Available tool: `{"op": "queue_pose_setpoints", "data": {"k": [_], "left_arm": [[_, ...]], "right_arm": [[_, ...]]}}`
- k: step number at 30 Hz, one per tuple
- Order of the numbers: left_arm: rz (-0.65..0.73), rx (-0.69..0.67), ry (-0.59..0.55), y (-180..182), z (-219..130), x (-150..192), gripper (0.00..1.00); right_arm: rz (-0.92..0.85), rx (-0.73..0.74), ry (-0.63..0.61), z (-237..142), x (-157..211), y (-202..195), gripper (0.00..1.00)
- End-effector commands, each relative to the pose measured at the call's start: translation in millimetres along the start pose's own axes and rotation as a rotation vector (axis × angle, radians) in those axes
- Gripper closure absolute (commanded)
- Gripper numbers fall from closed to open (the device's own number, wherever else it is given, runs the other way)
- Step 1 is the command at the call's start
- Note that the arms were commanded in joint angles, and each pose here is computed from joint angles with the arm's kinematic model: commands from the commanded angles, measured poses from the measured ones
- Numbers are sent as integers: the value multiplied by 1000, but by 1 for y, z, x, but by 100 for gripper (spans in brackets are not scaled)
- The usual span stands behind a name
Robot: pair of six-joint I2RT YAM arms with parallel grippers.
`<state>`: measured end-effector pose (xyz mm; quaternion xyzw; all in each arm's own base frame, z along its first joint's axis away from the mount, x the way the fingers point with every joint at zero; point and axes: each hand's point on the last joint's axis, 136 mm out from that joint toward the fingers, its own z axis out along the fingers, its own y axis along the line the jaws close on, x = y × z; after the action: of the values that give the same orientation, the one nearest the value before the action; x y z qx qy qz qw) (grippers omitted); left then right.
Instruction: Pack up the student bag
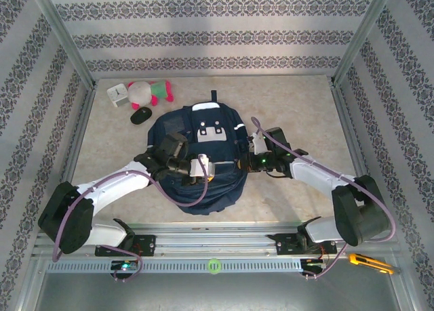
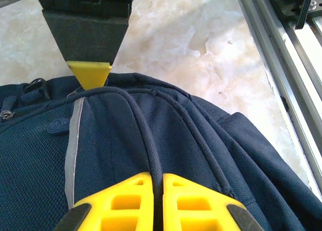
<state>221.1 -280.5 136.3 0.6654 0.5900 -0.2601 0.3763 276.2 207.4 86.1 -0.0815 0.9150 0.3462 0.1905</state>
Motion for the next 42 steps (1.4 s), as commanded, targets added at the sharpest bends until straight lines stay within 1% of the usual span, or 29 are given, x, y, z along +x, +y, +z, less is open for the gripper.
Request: {"op": "queue_pose_setpoints", "data": {"k": [1,3,4,5,6,7,8,9,10,12,13,15,17,19,22,24,26,29,31,34,37,39,41,42], "left_arm": [[-2,221,-105,-49,-6,-19,100],[-17,207,-102,-50,-6,-18,99],[-55,179,-109,-45,-7,-21,89],[-114,131,-121,-37,-8,-24,73],[-163,79,-134,-29,-10,-27,60],[-233,8,-150,-18,-14,-31,42],[-322,-80,-170,-4,-20,-34,34],[-398,-151,-185,7,-27,-37,31],[-485,-223,-200,18,-37,-40,30],[-666,-342,-215,33,-58,-42,28],[-777,-414,-212,41,-69,-39,27],[-997,-578,-171,54,-91,-19,27],[-1223,-705,-87,50,-106,12,28],[-1393,-745,-11,36,-108,35,28],[-1546,-744,87,16,-103,57,27],[-1615,-743,125,6,-97,69,23],[-1659,-750,148,0,-92,81,22],[-1703,-803,180,-7,-89,103,15],[-1721,-816,175,-8,-83,115,15],[-1701,-826,219,-10,-72,132,18],[-1657,-845,345,-18,-63,158,19],[-1623,-829,434,-26,-54,174,19],[-1618,-794,477,-29,-46,178,17],[-1613,-775,478,-28,-44,174,16]], "right_arm": [[8,176,-248,-10,-67,-29,100],[18,186,-266,-14,-73,-31,100],[19,186,-276,-17,-74,-32,100],[11,181,-276,-19,-74,-31,100],[2,178,-268,-21,-72,-30,91],[-14,172,-245,-23,-68,-27,78],[-31,166,-226,-27,-65,-22,62],[-36,173,-209,-32,-62,-21,51],[-41,178,-195,-37,-58,-18,46],[-54,185,-186,-50,-55,-11,43],[-59,191,-180,-57,-53,-8,41],[-72,196,-174,-67,-53,-1,37],[-77,176,-140,-70,-51,6,34],[-61,135,-90,-63,-47,14,31],[-58,103,-17,-48,-41,24,30],[-71,108,21,-35,-35,26,30],[-72,105,55,-23,-29,27,30],[-48,112,98,-4,-19,20,29],[-26,103,118,10,-12,15,29],[17,130,134,30,0,-4,32],[60,231,158,46,19,-34,40],[82,282,175,53,33,-50,44],[101,297,190,55,43,-57,45],[101,298,188,54,45,-56,45]]}}
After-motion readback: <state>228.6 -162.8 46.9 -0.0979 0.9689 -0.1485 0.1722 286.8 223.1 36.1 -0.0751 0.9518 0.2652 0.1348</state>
